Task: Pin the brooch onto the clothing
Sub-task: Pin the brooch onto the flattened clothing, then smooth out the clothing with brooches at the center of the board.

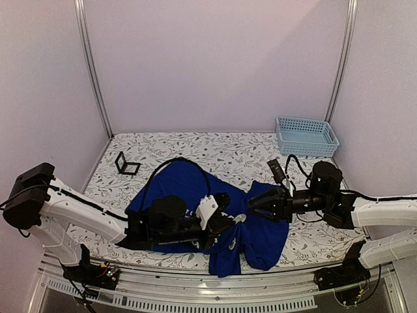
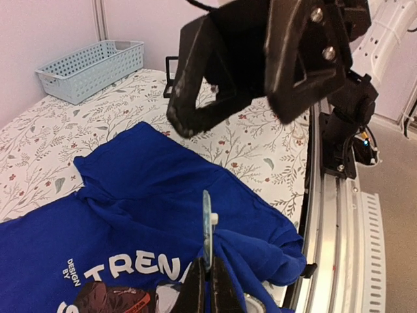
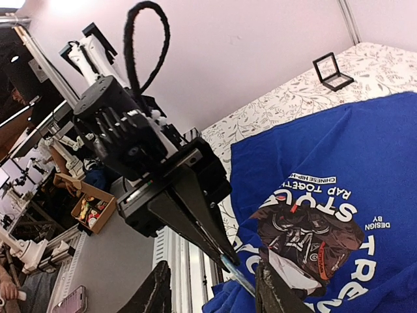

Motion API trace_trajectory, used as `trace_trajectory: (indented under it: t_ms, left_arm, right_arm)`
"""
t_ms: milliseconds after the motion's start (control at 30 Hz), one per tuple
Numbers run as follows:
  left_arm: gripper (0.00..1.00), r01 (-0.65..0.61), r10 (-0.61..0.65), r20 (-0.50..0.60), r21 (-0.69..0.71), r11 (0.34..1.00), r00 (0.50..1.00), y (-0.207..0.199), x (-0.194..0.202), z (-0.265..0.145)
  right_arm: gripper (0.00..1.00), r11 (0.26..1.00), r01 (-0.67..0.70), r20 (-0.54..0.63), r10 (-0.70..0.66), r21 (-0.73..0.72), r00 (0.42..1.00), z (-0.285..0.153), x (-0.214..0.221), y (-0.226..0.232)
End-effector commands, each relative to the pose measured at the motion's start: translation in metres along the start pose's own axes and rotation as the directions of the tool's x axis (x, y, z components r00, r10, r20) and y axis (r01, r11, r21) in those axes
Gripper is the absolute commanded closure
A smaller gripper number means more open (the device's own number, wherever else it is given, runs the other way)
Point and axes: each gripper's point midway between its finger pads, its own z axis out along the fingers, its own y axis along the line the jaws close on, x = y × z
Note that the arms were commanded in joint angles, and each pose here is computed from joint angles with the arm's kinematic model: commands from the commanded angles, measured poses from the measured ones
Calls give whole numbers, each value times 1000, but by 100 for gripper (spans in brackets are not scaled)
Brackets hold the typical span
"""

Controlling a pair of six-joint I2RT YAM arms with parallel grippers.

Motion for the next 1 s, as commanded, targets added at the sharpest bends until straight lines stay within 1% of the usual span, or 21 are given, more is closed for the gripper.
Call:
trace_trajectory:
  t_ms: [0,33,67,133,200,267,300,367,433,500,567,600,633,667,700,733,767,833,867,933,967]
  left_arm:
    - [100,-138,136,-102,-11,990,985,-5,24,5]
    - [100,-177,176,-123,-3,984,977,-9,29,7]
    - [100,-224,224,-152,17,974,963,-16,37,9]
    - [98,-302,316,-198,100,948,928,-37,48,13]
    - [85,-338,394,-236,244,909,888,-67,60,12]
    - [62,-319,430,-269,372,872,862,-93,69,6]
    - [56,-293,429,-284,416,861,857,-102,70,3]
    - [50,-225,414,-329,484,846,849,-115,70,-5]
    - [47,-171,395,-367,512,842,842,-121,64,-14]
    - [47,-165,377,-395,475,864,838,-112,56,-19]
    - [45,-153,280,-419,312,938,864,-69,42,-15]
    - [42,-72,151,-428,197,978,891,-36,33,-12]
    - [40,25,9,-418,75,997,908,4,27,-11]
    - [40,126,-143,-377,-69,990,915,52,19,-10]
    - [40,214,-277,-339,-211,954,899,96,21,-14]
    - [39,271,-370,-285,-331,904,885,139,22,-20]
    - [39,299,-423,-230,-428,853,877,175,26,-27]
    - [37,309,-449,-134,-553,774,884,234,29,-35]
    - [37,312,-471,-114,-610,729,875,266,38,-40]
    - [36,293,-511,-147,-673,679,847,308,61,-37]
    - [37,262,-537,-200,-703,661,819,323,80,-35]
  right_arm:
    - [58,993,84,17,-86,80,996,-11,-16,-8]
    - [58,983,29,7,-31,182,1000,-15,-14,-28]
    - [58,950,-22,3,22,312,1000,-23,-11,-54]
    - [59,833,-120,13,134,540,991,-48,-5,-104]
    - [59,695,-196,32,241,691,970,-76,10,-143]
    - [59,591,-210,44,282,779,958,-98,20,-166]
    - [59,548,-203,46,286,812,957,-108,22,-175]
    - [58,469,-184,38,303,864,952,-124,28,-193]
    - [57,416,-164,22,326,894,945,-132,29,-207]
    - [56,385,-147,-13,383,911,924,-135,39,-223]
    - [56,364,-127,-49,438,923,897,-134,51,-236]
    - [56,351,-112,-77,481,930,873,-133,64,-244]
    - [56,342,-101,-93,506,934,858,-133,71,-249]
    - [56,330,-85,-113,538,940,835,-133,81,-254]
    - [53,317,-74,-125,563,946,817,-134,87,-257]
    - [52,284,-47,-139,600,958,788,-139,101,-264]
    - [51,266,-34,-144,618,963,773,-142,107,-267]
    - [50,243,-20,-148,653,970,743,-144,120,-272]
    - [50,234,-15,-151,674,972,723,-144,128,-275]
    - [56,216,-16,-145,708,976,691,-145,138,-277]
    - [65,212,-9,-152,730,977,667,-144,146,-278]
